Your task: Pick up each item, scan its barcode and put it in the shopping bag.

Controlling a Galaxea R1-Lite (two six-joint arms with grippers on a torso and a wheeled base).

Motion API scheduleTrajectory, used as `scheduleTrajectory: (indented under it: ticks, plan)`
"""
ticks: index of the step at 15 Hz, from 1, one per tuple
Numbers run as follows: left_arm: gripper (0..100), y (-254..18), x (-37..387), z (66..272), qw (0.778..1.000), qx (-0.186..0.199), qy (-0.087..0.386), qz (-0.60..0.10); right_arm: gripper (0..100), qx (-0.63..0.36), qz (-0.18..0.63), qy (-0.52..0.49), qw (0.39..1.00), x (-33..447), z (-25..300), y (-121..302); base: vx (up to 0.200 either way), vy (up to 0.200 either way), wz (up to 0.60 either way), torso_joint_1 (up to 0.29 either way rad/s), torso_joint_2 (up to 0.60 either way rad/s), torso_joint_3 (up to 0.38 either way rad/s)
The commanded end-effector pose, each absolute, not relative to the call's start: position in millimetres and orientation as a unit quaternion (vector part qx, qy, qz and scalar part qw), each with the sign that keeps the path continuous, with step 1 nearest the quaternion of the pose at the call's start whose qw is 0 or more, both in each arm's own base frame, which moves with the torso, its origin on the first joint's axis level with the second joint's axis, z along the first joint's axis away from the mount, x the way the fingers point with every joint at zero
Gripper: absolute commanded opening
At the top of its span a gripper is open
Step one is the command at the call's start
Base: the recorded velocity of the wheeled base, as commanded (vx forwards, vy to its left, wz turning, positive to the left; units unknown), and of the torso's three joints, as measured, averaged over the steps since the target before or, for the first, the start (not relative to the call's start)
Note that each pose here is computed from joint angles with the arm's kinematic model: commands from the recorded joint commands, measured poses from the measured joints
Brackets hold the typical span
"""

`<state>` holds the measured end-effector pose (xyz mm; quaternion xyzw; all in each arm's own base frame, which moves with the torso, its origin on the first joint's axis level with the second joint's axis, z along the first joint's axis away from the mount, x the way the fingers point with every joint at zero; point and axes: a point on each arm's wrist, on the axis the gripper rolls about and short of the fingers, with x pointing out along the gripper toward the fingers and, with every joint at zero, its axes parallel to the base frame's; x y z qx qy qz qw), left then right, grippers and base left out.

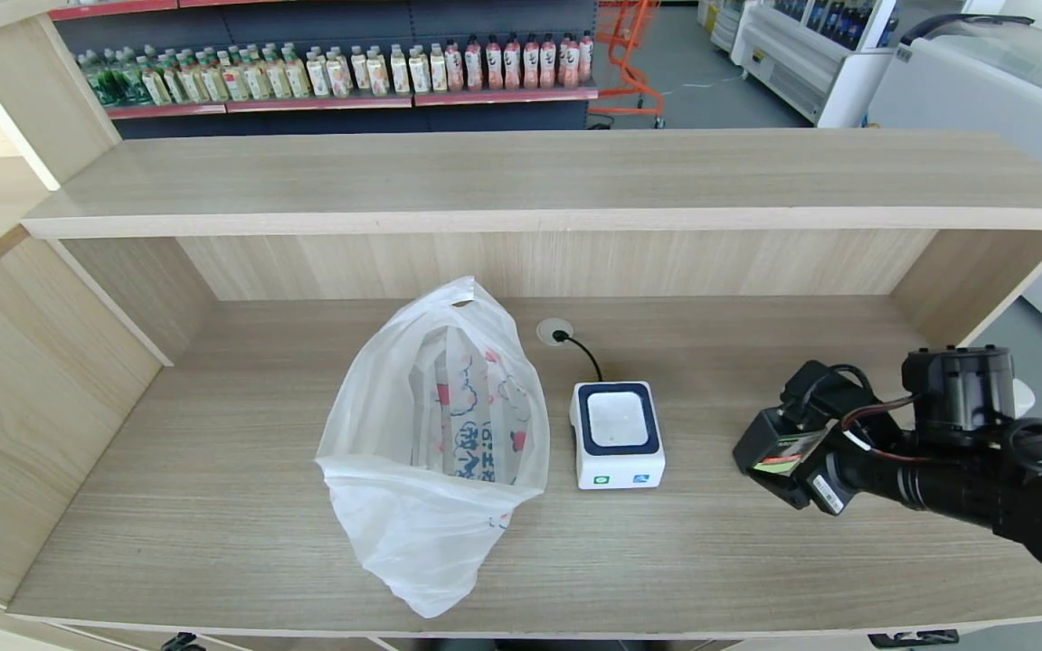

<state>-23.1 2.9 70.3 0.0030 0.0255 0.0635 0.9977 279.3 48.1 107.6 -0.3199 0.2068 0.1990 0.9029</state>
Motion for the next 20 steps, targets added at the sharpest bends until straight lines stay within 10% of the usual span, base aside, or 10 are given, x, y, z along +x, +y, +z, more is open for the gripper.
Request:
scheduleTrajectory:
  ticks: [1,7,8,14,20]
  plan:
    - [100,3,-23,70,0.998,0.003,0.025,0.064,100,-0.319,0.203,0.21,0.902,286,104,49,0.0,0.0,0.0,0.0,0.0,0.0]
    - [100,3,-23,70,0.998,0.003,0.025,0.064,100,-0.303,0.218,0.192,0.908,298,108,58,0.0,0.0,0.0,0.0,0.0,0.0]
    - [100,3,-23,70,0.998,0.003,0.025,0.064,0,-0.302,0.218,0.191,0.908,299,109,58,0.0,0.0,0.0,0.0,0.0,0.0]
    - [100,3,-23,70,0.998,0.003,0.025,0.064,0,-0.301,0.219,0.199,0.906,278,96,54,0.0,0.0,0.0,0.0,0.0,0.0]
    - [100,3,-23,70,0.998,0.003,0.025,0.064,0,-0.28,0.173,0.097,0.939,229,149,39,0.0,0.0,0.0,0.0,0.0,0.0]
